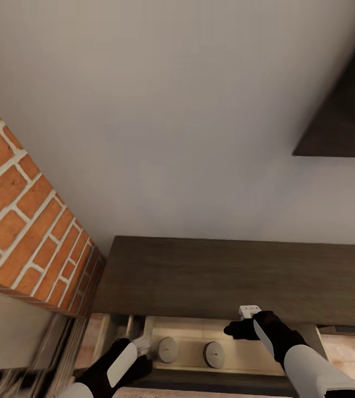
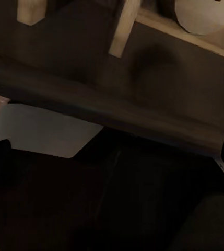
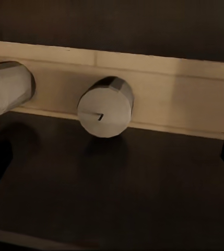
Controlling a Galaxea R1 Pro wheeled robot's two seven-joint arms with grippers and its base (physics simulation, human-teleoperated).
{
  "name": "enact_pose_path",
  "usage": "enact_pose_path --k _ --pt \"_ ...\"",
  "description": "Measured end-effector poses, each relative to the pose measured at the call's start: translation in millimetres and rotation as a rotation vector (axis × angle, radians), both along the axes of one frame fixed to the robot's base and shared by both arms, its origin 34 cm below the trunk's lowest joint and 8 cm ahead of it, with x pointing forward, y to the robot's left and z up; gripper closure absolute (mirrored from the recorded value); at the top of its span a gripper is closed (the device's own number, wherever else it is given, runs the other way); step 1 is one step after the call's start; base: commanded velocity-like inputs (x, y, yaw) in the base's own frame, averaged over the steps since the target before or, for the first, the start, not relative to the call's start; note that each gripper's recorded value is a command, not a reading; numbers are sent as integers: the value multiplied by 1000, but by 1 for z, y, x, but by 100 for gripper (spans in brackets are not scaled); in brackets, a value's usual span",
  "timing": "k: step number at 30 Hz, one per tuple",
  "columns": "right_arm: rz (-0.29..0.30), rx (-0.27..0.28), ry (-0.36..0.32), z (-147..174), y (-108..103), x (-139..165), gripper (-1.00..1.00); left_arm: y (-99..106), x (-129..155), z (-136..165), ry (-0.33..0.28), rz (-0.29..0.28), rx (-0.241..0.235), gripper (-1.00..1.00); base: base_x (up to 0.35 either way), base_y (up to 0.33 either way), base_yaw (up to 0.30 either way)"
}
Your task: Place each of the two pumpkins and all three candles from the living room inside a cabinet in the living room (use any cabinet), then make sure every cabinet is closed, and position the cauldron so it is next to a table in the living room.
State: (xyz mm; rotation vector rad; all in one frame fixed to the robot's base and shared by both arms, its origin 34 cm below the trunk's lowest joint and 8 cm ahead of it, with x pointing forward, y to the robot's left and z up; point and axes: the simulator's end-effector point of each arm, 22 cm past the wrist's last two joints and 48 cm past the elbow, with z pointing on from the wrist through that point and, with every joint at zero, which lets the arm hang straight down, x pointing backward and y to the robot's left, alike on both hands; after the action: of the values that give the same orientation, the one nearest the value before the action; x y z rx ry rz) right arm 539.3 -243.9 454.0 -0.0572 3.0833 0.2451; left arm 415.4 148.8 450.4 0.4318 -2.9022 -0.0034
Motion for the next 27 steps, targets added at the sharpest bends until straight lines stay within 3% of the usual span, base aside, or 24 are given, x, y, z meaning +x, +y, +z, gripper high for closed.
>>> enact_pose_path --k 11,20,25,27 --pt "-1 -4 19 14 -3 -10 -100 10 -20 11 31 4 34 -100 0 0 282" --pt "3 -16 130 10 -7 -72 -100 25 -45 20 82 3 68 -100 0 0 284" --pt "6 -44 144 5 -17 -114 -100 54 -59 17 40 56 168 -100 0 0 284" --pt "11 -79 143 2 -25 -141 -100 61 -73 16 39 72 182 -100 0 0 284"
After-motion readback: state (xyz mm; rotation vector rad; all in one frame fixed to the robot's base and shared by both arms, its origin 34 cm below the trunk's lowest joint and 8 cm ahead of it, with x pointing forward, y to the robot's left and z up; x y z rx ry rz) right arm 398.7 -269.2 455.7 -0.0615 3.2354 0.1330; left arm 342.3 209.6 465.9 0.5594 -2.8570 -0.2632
